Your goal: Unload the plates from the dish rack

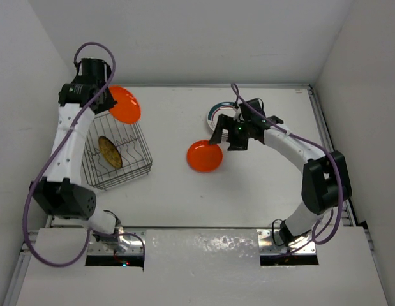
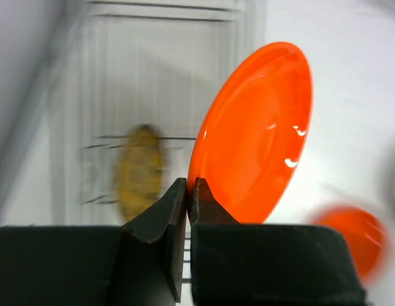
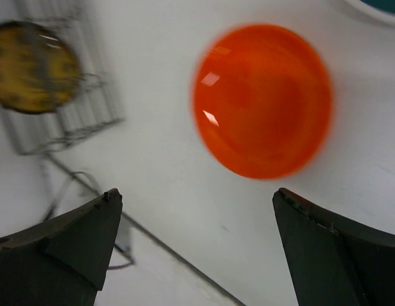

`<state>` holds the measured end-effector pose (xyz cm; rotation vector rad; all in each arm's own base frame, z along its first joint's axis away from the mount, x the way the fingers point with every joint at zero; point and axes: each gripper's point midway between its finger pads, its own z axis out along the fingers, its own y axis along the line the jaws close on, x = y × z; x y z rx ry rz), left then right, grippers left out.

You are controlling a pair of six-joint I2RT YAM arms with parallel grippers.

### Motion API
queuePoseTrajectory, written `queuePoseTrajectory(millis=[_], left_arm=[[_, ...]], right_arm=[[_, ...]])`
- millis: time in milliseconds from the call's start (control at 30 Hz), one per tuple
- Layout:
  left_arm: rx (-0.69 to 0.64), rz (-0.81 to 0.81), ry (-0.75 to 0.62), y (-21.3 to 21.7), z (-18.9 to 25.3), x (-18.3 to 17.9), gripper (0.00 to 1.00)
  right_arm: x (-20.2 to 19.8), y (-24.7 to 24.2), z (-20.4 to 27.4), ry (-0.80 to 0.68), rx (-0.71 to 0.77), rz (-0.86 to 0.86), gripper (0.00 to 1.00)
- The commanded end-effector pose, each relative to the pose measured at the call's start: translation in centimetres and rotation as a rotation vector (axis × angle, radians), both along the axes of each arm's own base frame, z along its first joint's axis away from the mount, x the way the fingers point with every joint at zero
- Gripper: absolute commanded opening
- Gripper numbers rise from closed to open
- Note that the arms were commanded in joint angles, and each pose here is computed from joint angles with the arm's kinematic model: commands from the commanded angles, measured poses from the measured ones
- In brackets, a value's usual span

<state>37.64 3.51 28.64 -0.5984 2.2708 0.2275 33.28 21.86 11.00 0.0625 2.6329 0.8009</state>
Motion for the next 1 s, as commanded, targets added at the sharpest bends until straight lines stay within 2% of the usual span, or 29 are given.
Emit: queuePoseTrajectory(millis=[0,100,133,200,233,367,567,667,700,733,767,833,867,933,967], left_arm=[[-0.386,-0.413,-0.292,-10.2,4.9,2.2,0.0],[-0.615,-0.528,-0.288,-14.3,3.4,2.2,0.0],[-0.707,-0.599,-0.272,-16.1,2.3,1.9,0.0],[-0.807,-0.622,-0.249,-17.6,1.5,1.4,0.0],[-0.833,-0.647,-0.235,-18.3,1.2,1.1,0.0],[-0.861,-0.659,-0.163,-19.2,-0.8,0.4,0.0],[-0.937,-0.711,-0.136,-20.3,-1.6,-0.5,0.0],[-0.956,-0.713,-0.11,-20.7,-2.8,-0.7,0.0],[-0.957,-0.71,-0.095,-20.8,-3.2,-0.8,0.0],[-0.947,-0.707,-0.082,-20.7,-3.8,-0.8,0.02],[-0.926,-0.686,-0.068,-20.4,-4.5,-0.6,0.14],[-0.846,-0.623,-0.015,-19.2,-5.8,-0.7,0.55],[-0.703,-0.49,-0.003,-16.6,-7.3,0.5,0.97],[-0.548,-0.366,0.042,-13.4,-6.8,0.0,1.0],[-0.415,-0.258,0.019,-10.5,-6.3,0.3,1.0]], right_arm=[[3.6,6.2,10.2,-0.222,0.436,0.067,0.99],[5.5,7.2,14.1,-0.289,0.536,0.027,0.99],[6.4,7.3,15.6,-0.33,0.542,0.013,0.99],[7.4,7.3,15.0,-0.321,0.503,-0.003,0.99],[8.2,7.3,15.7,-0.354,0.485,-0.008,0.99],[9.2,7.5,14.2,-0.336,0.462,-0.016,0.92],[9.3,8.3,11.6,-0.284,0.426,-0.006,0.76],[9.2,8.9,11.0,-0.276,0.418,0.012,0.56],[9.2,9.0,11.2,-0.279,0.423,0.014,0.27],[9.1,9.1,11.4,-0.284,0.426,0.016,0.1],[9.2,9.0,11.6,-0.289,0.424,0.009,0.0],[9.3,8.4,11.9,-0.302,0.405,0.002,0.0],[8.9,7.8,11.2,-0.274,0.371,-0.012,0.0],[9.6,5.1,9.5,-0.266,0.25,-0.101,0.0],[8.9,3.9,7.4,-0.201,0.195,-0.131,0.0]])
